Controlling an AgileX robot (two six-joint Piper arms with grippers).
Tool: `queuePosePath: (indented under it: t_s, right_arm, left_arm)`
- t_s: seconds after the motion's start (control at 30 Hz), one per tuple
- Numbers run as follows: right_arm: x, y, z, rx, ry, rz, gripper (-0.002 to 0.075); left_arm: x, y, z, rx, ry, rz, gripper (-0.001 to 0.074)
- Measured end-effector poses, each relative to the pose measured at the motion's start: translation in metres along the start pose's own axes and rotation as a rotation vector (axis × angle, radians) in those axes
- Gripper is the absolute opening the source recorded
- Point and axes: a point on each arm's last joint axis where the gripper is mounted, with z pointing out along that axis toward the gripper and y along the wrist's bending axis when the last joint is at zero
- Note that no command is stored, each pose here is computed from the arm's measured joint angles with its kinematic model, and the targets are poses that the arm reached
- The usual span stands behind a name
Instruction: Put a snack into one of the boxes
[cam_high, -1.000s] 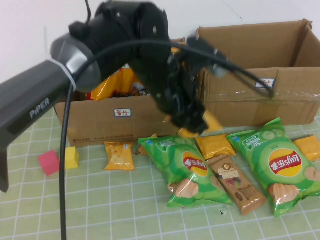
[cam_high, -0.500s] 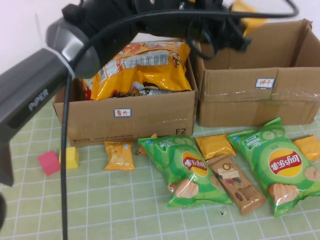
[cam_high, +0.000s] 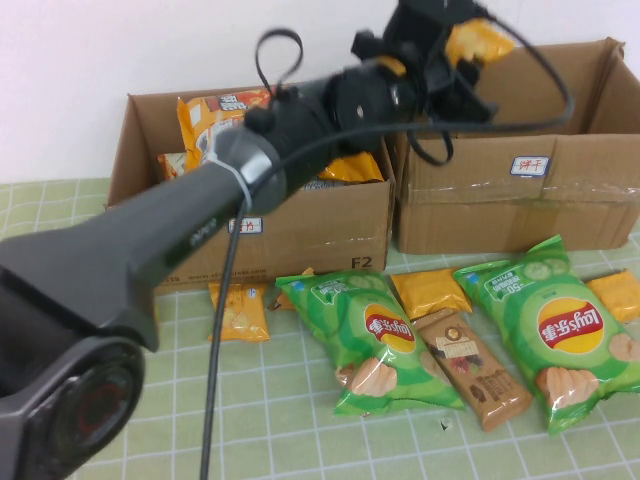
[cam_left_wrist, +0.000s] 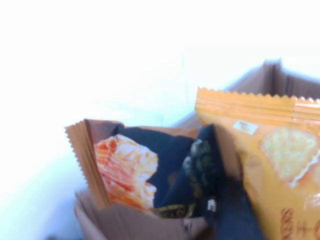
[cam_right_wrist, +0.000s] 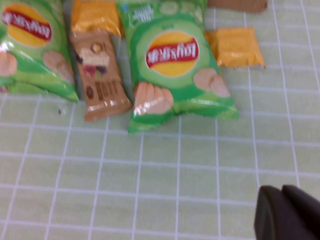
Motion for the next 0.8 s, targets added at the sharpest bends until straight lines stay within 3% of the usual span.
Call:
queuePosePath:
  t_s: [0.07, 0.13, 0.27, 0.43, 0.5, 0.6, 0.67, 0.8]
  right_arm:
    - [-0.002, 0.001, 0.0, -0.007, -0.022, 0.002, 0.0005]
    - [-0.004, 0.001, 0.0, -0.013, -0.041, 0.003, 0.0005]
    - [-0.004, 0.001, 0.0, -0.015, -0.048, 0.003, 0.0005]
    - [-0.004, 0.001, 0.0, -0.015, -0.048, 0.003, 0.0005]
    - [-0.004, 0.001, 0.0, -0.015, -0.048, -0.007, 0.0005]
    - [-0.005, 0.002, -0.001, -0.017, -0.052, -0.034, 0.0005]
    - [-0.007, 0.002, -0.004, -0.029, -0.054, -0.07, 0.0005]
    - [-0.005, 0.004, -0.008, -0.059, -0.015, -0.154, 0.0005]
  left_arm:
    - [0.013, -0.001, 0.007, 0.001, 0.025, 0.011, 0.0475]
    - [0.019, -0.002, 0.011, 0.006, 0.04, 0.02, 0.0567]
    - [0.017, -0.01, 0.011, 0.056, 0.072, 0.09, 0.059]
    - [0.002, -0.025, 0.005, 0.173, 0.127, 0.186, 0.0467]
    - [-0.008, -0.029, -0.002, 0.222, 0.152, 0.207, 0.0377]
    - [-0.031, -0.029, -0.021, 0.26, 0.193, 0.266, 0.0174]
    - [-0.053, -0.024, -0.039, 0.205, 0.212, 0.292, 0.0078]
    - [-0.096, -0.003, -0.085, -0.01, 0.254, 0.328, 0.0025]
